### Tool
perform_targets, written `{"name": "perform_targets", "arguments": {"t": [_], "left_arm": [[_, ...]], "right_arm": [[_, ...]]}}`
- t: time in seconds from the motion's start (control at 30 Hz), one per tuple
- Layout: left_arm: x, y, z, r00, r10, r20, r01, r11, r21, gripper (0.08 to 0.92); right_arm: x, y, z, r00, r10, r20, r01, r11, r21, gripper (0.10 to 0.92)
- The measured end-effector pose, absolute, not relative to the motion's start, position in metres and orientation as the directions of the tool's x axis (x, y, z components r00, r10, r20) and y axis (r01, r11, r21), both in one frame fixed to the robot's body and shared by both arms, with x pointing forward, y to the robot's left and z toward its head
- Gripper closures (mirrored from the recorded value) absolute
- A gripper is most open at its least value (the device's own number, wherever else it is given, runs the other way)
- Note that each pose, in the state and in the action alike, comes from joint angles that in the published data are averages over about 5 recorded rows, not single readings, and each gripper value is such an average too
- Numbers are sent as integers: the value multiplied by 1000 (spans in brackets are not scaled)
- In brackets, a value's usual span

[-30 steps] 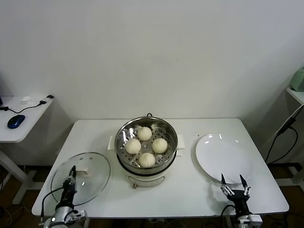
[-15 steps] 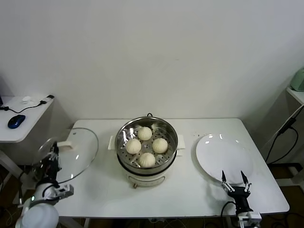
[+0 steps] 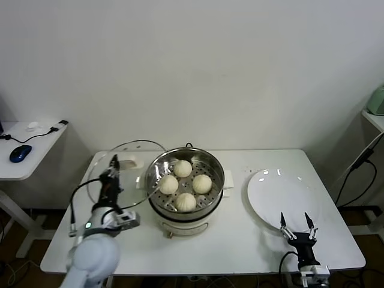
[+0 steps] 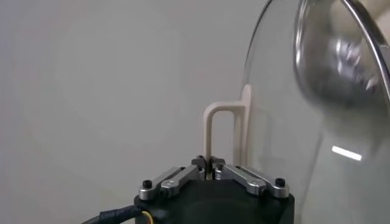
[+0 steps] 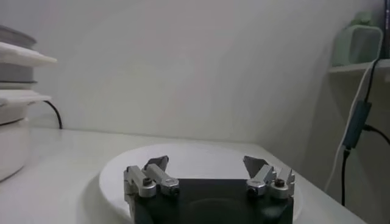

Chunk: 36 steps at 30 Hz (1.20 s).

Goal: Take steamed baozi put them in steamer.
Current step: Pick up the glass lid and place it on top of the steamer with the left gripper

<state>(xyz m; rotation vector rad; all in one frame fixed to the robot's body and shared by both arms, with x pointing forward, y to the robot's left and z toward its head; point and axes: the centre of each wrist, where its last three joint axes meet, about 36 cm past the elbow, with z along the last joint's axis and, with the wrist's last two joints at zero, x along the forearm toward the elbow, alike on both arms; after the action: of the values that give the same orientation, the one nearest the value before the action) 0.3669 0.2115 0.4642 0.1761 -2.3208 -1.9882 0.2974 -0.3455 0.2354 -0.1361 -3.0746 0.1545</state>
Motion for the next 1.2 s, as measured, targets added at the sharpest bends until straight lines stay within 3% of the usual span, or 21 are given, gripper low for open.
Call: {"name": "perform_targets", "arguments": {"t": [0.6, 1.2], "left_arm": [[380, 54, 462, -998, -68, 3, -8, 157, 988, 863], [389, 30, 427, -995, -98, 32, 25, 69, 997, 863]], "right_arm": [[292, -353, 227, -993, 113, 29, 109, 989, -102, 200], [290, -349, 223, -990, 142, -5, 142, 986, -92, 200]]}}
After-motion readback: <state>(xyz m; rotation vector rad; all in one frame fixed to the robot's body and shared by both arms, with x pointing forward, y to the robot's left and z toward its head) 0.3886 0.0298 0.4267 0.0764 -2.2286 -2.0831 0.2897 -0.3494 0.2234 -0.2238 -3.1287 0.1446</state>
